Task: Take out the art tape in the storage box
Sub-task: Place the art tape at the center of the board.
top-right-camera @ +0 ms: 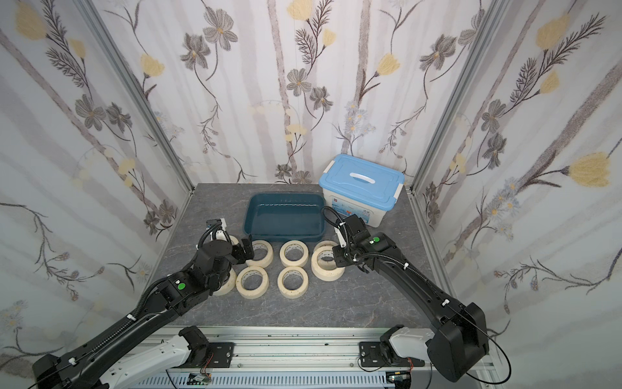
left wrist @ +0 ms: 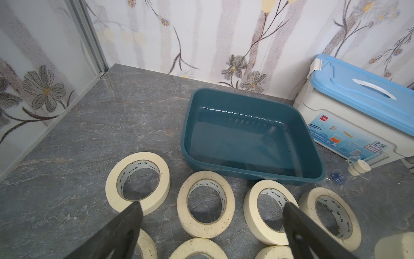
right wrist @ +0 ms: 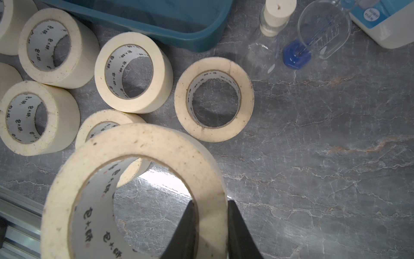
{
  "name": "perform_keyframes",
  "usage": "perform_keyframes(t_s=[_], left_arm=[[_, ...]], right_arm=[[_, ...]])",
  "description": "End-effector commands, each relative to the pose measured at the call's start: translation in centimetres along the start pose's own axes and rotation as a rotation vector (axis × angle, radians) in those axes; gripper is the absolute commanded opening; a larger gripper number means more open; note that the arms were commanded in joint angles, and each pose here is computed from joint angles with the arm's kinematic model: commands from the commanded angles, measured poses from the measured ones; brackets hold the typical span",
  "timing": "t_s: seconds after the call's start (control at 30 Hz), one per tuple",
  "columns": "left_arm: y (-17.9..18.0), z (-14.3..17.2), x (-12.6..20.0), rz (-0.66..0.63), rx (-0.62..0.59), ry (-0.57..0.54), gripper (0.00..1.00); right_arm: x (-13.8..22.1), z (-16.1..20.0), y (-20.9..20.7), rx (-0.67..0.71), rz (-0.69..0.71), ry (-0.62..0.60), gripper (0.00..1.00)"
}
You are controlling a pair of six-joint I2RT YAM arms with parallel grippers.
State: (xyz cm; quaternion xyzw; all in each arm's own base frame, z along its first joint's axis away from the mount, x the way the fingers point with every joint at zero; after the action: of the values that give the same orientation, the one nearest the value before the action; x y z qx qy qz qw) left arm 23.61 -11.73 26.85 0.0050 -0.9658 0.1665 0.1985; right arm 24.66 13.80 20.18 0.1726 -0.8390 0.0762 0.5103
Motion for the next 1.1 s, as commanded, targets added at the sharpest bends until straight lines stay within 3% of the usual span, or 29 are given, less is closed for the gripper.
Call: perform_keyframes(t_s=[0.0, 0.5, 1.07], left_arm=[[0.0, -0.7, -0.2, -0.012, 0.009, -0.043, 1.00], [0.3, -0.7, -0.3, -0.031, 0.017, -0.045, 1.00], [0.4, -0.9, -0.2, -0.037, 0.021, -0.047, 1.00]], right_arm=[[-0.3, 0.6, 0.4, -0.039, -0.036, -0.006, 0.22], [-5.5, 5.1, 0.0, -0.118, -0.026, 0.072, 0.22], [-8.5, 6.6, -0.7, -0.138, 0.027, 0.068, 0.23]])
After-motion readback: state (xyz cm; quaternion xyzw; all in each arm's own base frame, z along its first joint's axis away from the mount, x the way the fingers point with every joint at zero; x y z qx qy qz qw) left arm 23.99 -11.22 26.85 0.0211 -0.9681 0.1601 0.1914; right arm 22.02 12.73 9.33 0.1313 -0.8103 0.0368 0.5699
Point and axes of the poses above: each gripper's point midway between its finger pads, its own x axis back along the fingers, its own y axis along the line the jaws close on, z = x × y, the point moved 5 cm from there along x, back along the fingers, and after that the axes turned 7 degrees about x, right-handed, at the moved point
